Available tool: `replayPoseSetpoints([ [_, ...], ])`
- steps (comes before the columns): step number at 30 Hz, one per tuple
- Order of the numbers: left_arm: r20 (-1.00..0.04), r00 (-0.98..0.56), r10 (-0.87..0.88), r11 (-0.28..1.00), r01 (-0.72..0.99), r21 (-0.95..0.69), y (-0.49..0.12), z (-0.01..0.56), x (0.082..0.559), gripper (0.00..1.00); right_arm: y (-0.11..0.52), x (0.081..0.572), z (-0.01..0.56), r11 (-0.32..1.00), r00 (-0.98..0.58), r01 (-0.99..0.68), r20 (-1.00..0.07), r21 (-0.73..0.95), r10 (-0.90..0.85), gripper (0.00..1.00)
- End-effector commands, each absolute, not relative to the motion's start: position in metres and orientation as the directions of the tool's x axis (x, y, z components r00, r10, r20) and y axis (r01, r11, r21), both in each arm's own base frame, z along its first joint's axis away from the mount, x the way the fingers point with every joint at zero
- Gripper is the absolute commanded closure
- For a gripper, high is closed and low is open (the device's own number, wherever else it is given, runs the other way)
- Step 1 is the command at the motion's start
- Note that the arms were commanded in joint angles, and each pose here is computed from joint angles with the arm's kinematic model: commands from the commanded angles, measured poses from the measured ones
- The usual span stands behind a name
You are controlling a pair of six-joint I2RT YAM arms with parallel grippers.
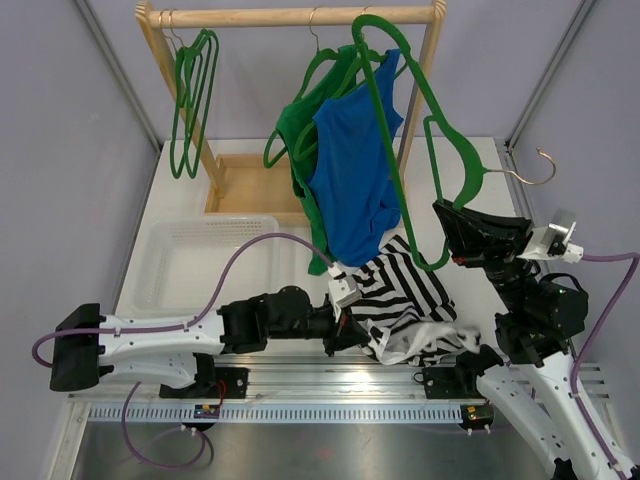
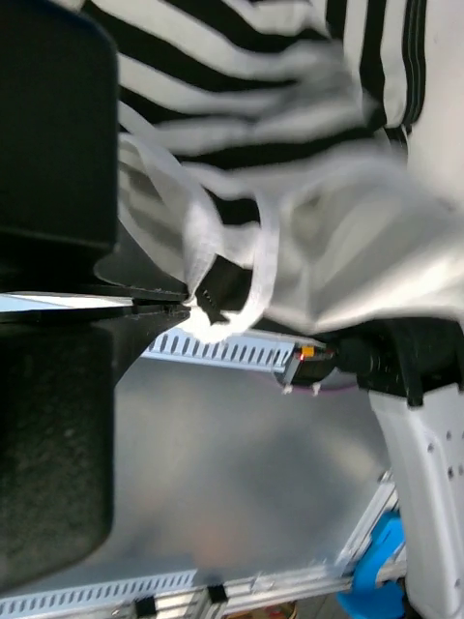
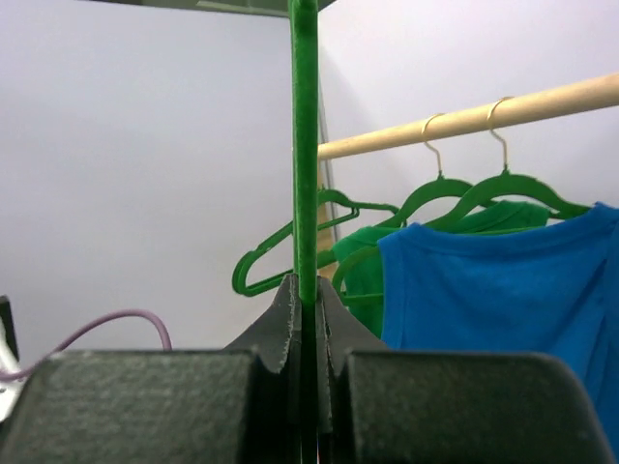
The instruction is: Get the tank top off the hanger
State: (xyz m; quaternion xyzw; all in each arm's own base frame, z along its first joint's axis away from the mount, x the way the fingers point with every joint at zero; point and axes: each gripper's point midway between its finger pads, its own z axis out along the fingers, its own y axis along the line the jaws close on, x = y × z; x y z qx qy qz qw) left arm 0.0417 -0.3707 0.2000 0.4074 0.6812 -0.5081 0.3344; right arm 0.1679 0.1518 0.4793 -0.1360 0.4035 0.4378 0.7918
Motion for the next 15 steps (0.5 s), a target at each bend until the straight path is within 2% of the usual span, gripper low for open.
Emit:
replayPoseSetpoints([
  [1,-0.881,-0.450,0.145,0.323,0.863,-0.388,-0.365,0.199,0.074,1.00,0.130,0.166,0.506,0.655,0.395,-0.743,-0.701,0.136,0.593,1.00],
  [3,-0.883,-0.463,0.072,0.514,0.776,-0.365,-0.351,0.202,0.107,1.00,0.125,0.168,0.517,0.688,0.355,-0.704,-0.753,0.174,0.554,1.00],
  [4,-0.874,-0.478,0.087,0.600,0.726,-0.338,-0.334,0.195,0.117,1.00,0.127,0.185,0.485,0.718,0.220,-0.647,-0.840,0.256,0.497,1.00],
  [5,-0.886,-0.461,0.040,0.712,0.636,-0.298,-0.316,0.197,0.138,1.00,0.124,0.192,0.473,0.744,0.158,-0.602,-0.870,0.290,0.467,1.00],
  [6,-0.877,-0.480,-0.007,0.766,0.562,-0.313,-0.304,0.199,0.146,1.00,0.116,0.185,0.485,0.765,0.157,-0.575,-0.878,0.291,0.452,1.00],
  [7,-0.887,-0.461,-0.030,0.836,0.474,-0.274,-0.278,0.203,0.158,1.00,0.108,0.191,0.456,0.813,0.057,-0.490,-0.920,0.313,0.388,1.00],
  [9,-0.884,-0.462,-0.078,0.871,0.399,-0.286,-0.259,0.208,0.163,1.00,0.091,0.189,0.455,0.862,0.030,-0.401,-0.936,0.310,0.350,1.00],
  [10,-0.885,-0.460,-0.069,0.883,0.385,-0.269,-0.248,0.205,0.163,1.00,0.084,0.187,0.435,0.885,-0.043,-0.347,-0.948,0.311,0.316,1.00],
  [12,-0.889,-0.448,-0.093,0.872,0.395,-0.291,-0.240,0.215,0.161,1.00,0.068,0.184,0.433,0.913,-0.075,-0.258,-0.949,0.315,0.306,1.00],
  [13,-0.889,-0.449,-0.091,0.869,0.401,-0.292,-0.236,0.216,0.159,1.00,0.063,0.181,0.416,0.928,-0.152,-0.214,-0.949,0.305,0.276,1.00],
  [15,-0.885,-0.457,-0.092,0.853,0.422,-0.307,-0.232,0.219,0.153,0.96,0.058,0.184,0.413,0.942,-0.210,-0.156,-0.942,0.298,0.263,1.00],
])
